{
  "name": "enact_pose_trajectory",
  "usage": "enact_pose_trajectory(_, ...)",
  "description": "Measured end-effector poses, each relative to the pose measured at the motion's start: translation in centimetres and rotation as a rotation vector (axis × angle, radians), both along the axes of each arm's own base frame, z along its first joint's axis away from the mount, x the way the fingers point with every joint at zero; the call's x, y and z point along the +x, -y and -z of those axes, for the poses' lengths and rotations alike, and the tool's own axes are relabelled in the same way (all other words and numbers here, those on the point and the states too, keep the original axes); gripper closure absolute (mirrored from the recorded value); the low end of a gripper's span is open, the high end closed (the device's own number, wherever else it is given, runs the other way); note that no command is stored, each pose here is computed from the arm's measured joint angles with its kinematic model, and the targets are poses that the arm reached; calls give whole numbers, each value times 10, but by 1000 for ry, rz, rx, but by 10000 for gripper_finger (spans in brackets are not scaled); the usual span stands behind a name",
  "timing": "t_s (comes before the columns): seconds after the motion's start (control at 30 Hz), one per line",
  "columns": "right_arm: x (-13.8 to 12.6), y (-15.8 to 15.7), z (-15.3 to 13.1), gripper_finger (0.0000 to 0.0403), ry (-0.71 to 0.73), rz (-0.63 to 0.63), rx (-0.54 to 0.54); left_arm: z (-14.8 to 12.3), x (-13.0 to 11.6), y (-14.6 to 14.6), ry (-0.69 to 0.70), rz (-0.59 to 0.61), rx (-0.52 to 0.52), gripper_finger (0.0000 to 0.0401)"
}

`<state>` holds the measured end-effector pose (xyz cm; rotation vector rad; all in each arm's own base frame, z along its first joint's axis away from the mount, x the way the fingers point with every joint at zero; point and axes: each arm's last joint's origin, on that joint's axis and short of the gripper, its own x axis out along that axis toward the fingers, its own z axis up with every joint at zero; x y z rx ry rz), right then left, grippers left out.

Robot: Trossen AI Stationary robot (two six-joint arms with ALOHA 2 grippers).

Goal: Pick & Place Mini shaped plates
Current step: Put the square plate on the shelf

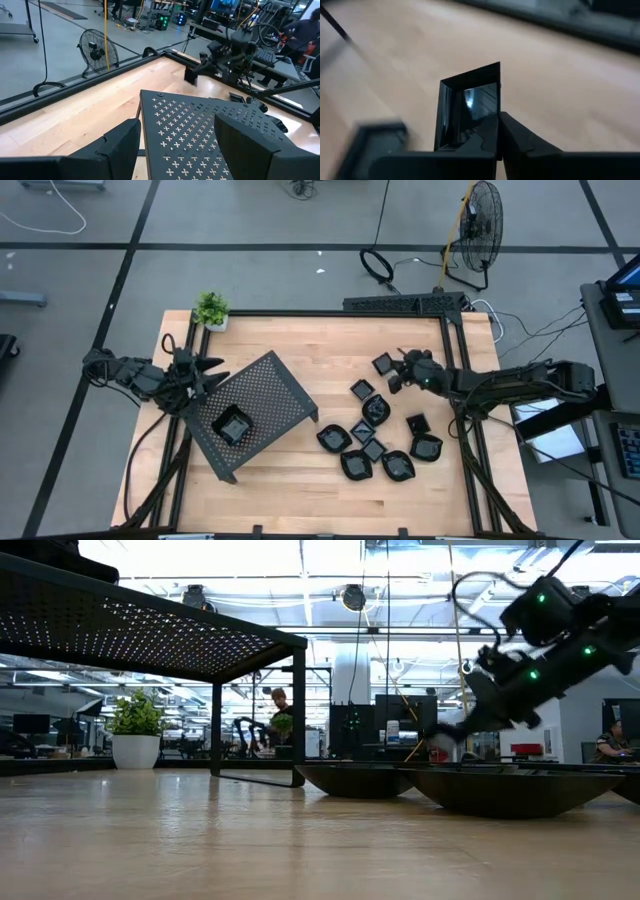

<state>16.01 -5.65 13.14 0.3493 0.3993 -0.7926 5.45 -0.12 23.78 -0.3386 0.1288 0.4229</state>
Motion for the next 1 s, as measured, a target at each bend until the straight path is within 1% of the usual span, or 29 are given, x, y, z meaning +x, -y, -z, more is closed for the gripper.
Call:
enact_pose_trajectory(0.07, 5, 1, -9, 402, 85, -40, -39, 0, 0, 0, 0, 0, 0, 146)
enact_pose_trajectory(0.13, 10, 0, -20, 402, 203, -105, -73, 0, 0, 0, 0, 0, 0, 146)
enact_pose_trajectory(0.3, 19, -5, -51, 402, 529, -340, -125, 0, 0, 0, 0, 0, 0, 146)
enact_pose_trajectory(0.4, 28, -12, -69, 402, 627, -467, -154, 0, 0, 0, 0, 0, 0, 146)
enact_pose_trajectory(0.53, 55, -24, -91, 402, 603, -562, -207, 0, 0, 0, 0, 0, 0, 146)
enact_pose_trajectory(0.6, 74, -31, -102, 403, 578, -607, -220, 0, 0, 0, 0, 0, 0, 146)
enact_pose_trajectory(0.73, 122, -39, -117, 403, 478, -676, -245, 0, 0, 0, -1, 0, 0, 146)
enact_pose_trajectory(0.9, 185, -40, -121, 403, 384, -738, -240, 0, 0, 0, 0, 0, 0, 146)
enact_pose_trajectory(1.0, 215, -38, -119, 403, 343, -762, -245, 0, 0, 0, -1, 0, 0, 146)
